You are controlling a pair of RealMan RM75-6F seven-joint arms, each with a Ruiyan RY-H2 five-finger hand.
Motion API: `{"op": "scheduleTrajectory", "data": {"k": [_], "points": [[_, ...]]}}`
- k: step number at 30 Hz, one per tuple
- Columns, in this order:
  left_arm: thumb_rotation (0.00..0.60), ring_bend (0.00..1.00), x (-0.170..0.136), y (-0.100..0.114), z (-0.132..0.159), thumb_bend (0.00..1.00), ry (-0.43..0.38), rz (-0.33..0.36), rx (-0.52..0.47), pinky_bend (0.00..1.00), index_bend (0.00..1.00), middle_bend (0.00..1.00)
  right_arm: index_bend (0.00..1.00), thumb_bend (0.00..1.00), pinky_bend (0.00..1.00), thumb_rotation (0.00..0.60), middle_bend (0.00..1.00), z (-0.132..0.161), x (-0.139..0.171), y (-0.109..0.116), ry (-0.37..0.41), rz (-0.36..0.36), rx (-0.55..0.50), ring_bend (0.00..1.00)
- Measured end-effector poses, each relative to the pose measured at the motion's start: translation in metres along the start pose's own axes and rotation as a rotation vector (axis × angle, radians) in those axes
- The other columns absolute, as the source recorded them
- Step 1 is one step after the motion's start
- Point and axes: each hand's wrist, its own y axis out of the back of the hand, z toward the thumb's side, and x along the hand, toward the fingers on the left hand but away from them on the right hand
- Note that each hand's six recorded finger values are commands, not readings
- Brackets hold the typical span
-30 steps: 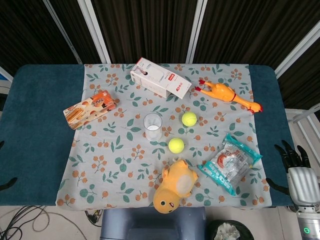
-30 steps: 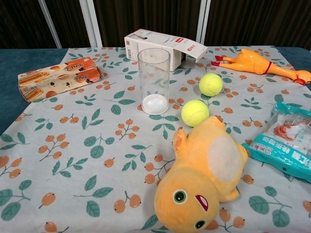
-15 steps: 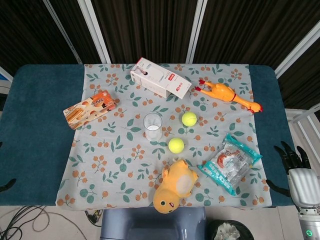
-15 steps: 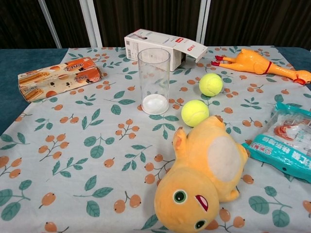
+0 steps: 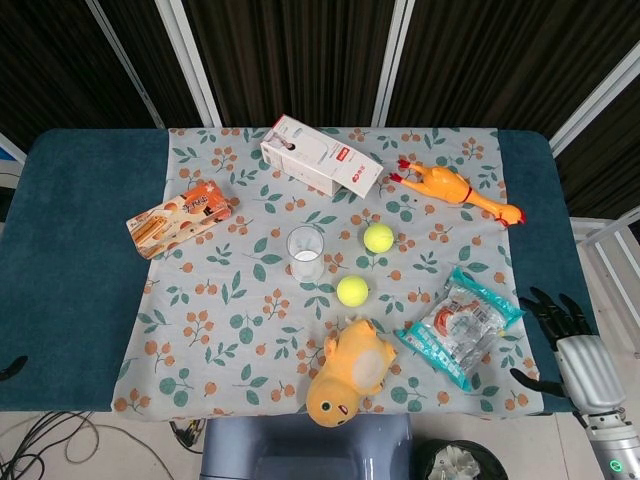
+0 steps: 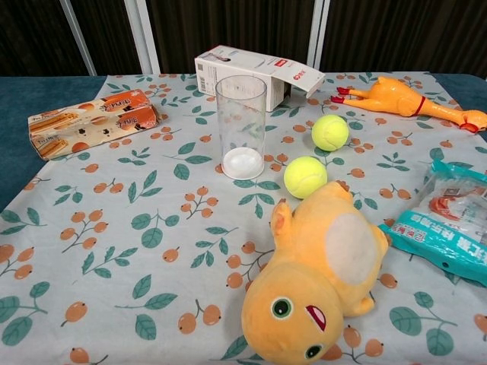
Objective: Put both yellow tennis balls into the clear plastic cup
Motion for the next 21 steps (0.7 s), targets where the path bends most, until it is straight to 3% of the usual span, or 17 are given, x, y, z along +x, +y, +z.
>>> {"op": "scheduleTrajectory", "data": {"k": [6,13,21], "points": [[0.6,0.0,0.0,-0.002,0.003,0.0,-0.011,-0.006,0.007,0.11,0.06,0.0,0.15,0.18,0.04,0.6,0.07,0.025,-0.025,-0.009,0.091,0.092,-0.018,0.17],[0.6,0.0,0.002,-0.005,0.004,0.0,-0.008,-0.014,0.012,0.11,0.06,0.0,0.15,0.18,0.04,0.6,0.07,0.071,-0.076,-0.022,0.209,0.192,-0.069,0.17],[0.6,0.0,0.004,-0.004,0.0,0.0,0.004,-0.013,0.007,0.11,0.06,0.0,0.15,0.18,0.04,0.6,0.07,0.109,-0.132,-0.056,0.196,0.244,-0.186,0.17]]}}
